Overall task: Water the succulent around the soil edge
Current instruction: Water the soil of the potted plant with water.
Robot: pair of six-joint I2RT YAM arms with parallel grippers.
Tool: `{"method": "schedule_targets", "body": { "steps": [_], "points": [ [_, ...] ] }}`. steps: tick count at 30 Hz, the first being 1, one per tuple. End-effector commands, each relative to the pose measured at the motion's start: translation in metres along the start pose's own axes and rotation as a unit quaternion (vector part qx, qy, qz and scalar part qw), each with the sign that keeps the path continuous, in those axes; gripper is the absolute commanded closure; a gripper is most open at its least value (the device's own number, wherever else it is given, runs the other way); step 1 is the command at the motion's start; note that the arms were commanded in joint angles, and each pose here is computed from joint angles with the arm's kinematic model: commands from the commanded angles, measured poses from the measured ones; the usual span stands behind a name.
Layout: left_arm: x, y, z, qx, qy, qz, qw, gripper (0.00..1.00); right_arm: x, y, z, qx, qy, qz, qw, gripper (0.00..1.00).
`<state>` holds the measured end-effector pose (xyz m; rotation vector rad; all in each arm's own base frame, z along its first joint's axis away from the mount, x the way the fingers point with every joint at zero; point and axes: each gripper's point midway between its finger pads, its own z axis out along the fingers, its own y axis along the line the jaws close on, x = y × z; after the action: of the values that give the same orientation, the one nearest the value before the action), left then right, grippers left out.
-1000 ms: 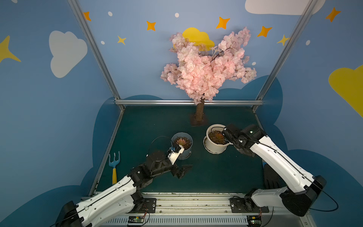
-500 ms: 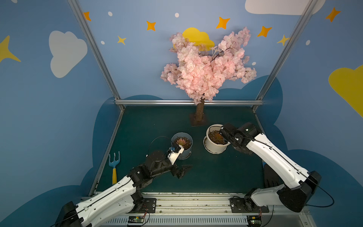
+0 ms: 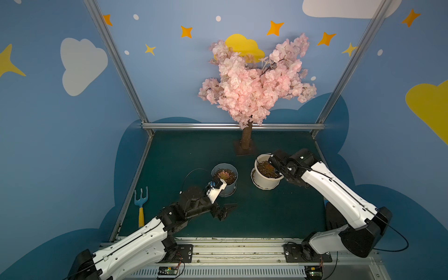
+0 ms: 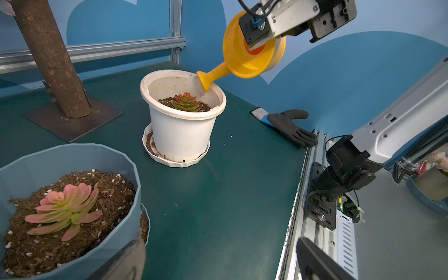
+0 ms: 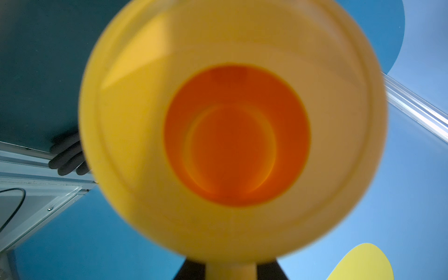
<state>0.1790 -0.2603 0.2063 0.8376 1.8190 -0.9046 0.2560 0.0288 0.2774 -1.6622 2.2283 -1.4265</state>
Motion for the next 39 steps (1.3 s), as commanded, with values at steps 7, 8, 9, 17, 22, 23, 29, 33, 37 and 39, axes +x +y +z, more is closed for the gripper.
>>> {"method": "schedule_targets", "body": {
  "steps": [7,8,9,17,22,23,29,33,37,39],
  "points": [
    [0.000,-0.001,-0.001,0.003,-0.005,0.006,1.000,0.00,-0.009,-0.010,-0.005,0.016,-0.013,0.011,1.000,1.00],
    [0.000,-0.001,-0.001,0.003,-0.005,0.006,1.000,0.00,-0.011,-0.010,-0.005,0.017,-0.012,0.009,1.000,1.00],
    [0.000,-0.001,-0.001,0.003,-0.006,0.006,1.000,0.00,-0.012,-0.010,-0.005,0.017,-0.013,0.008,1.000,1.00],
    [0.000,-0.001,-0.002,0.003,-0.006,0.006,1.000,0.00,-0.018,-0.016,-0.004,0.030,-0.006,0.005,1.000,1.00],
    [0.001,-0.001,-0.001,0.003,-0.005,0.006,1.000,0.00,-0.021,-0.022,-0.004,0.043,-0.002,0.004,0.999,1.00],
    [0.000,-0.001,-0.001,0.003,-0.006,0.005,1.000,0.00,-0.022,-0.024,-0.004,0.045,-0.001,0.005,0.999,1.00],
    [0.001,0.000,-0.001,0.000,-0.006,0.003,1.000,0.00,-0.025,-0.030,-0.005,0.053,-0.001,0.010,0.999,1.00],
    [0.001,0.000,0.000,0.000,-0.005,0.002,1.000,0.00,-0.029,-0.033,-0.006,0.056,-0.006,0.016,0.998,1.00],
    [0.000,0.000,-0.001,-0.001,-0.006,0.003,1.000,0.00,-0.033,-0.033,-0.007,0.054,-0.010,0.017,0.998,1.00],
    [0.000,0.000,-0.001,0.000,-0.006,0.002,1.000,0.00,-0.035,-0.034,-0.008,0.055,-0.012,0.018,0.998,1.00]
  ]
}}
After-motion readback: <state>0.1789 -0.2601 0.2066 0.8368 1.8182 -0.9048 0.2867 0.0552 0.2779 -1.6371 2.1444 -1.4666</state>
